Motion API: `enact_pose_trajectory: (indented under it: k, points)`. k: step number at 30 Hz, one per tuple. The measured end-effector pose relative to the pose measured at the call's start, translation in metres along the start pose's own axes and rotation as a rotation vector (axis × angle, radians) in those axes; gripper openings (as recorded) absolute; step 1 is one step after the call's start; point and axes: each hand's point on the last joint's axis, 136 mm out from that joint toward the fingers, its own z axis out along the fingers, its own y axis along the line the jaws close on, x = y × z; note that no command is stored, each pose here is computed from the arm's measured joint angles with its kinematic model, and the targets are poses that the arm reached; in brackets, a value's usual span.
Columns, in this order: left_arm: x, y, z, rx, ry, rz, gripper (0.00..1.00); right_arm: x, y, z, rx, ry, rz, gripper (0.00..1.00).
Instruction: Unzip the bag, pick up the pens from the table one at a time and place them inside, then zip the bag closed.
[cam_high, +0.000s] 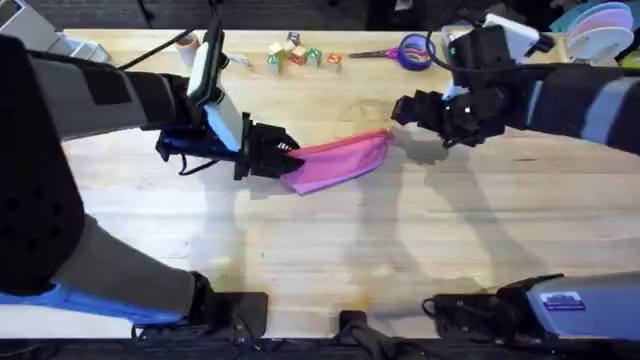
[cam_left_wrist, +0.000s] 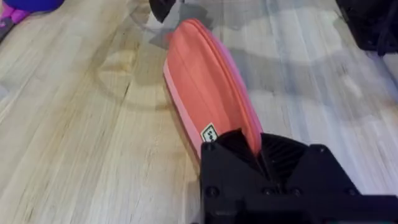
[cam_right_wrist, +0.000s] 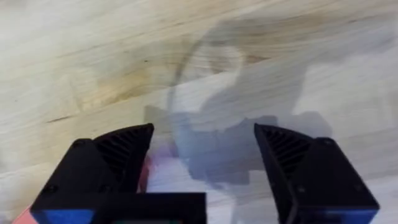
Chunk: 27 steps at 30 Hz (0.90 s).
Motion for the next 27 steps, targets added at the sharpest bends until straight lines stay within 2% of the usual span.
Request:
enact_pose_trajectory:
  k: [2,3,9,10,11,12,13,19,24,27]
  points:
    - [0.000,0.000,0.000,0.000,0.003,0.000,0.043,-0.004,-0.003,-0.008,0.009,-0.024,-0.020,0.994]
    - [0.001,0.000,0.000,0.000,0.006,0.000,0.043,-0.017,-0.002,-0.038,-0.009,-0.091,-0.042,0.996]
    - [0.001,0.000,0.000,0.000,0.006,0.000,0.047,-0.027,0.001,-0.089,-0.050,-0.188,-0.121,0.996]
    - [0.001,0.000,0.000,0.000,0.006,-0.003,0.110,-0.026,0.003,-0.097,-0.061,-0.202,-0.144,0.996]
    - [0.000,0.000,0.000,0.001,0.002,0.000,0.252,-0.026,0.005,-0.105,-0.072,-0.215,-0.166,0.996]
    - [-0.003,-0.001,0.000,0.001,-0.017,-0.006,0.716,-0.025,0.010,-0.123,-0.100,-0.249,-0.209,0.996]
    - [-0.004,-0.001,0.000,0.001,-0.025,-0.009,0.984,-0.026,0.010,-0.139,-0.120,-0.285,-0.225,0.997]
    - [-0.003,-0.001,0.000,0.001,-0.018,-0.007,0.994,-0.029,0.008,-0.159,-0.142,-0.332,-0.227,0.997]
    - [0.006,-0.001,-0.001,0.002,0.045,0.002,0.996,-0.028,0.006,-0.163,-0.138,-0.339,-0.243,0.997]
    - [0.003,-0.002,-0.007,-0.019,0.111,0.054,0.996,-0.026,0.004,-0.164,-0.134,-0.333,-0.252,0.997]
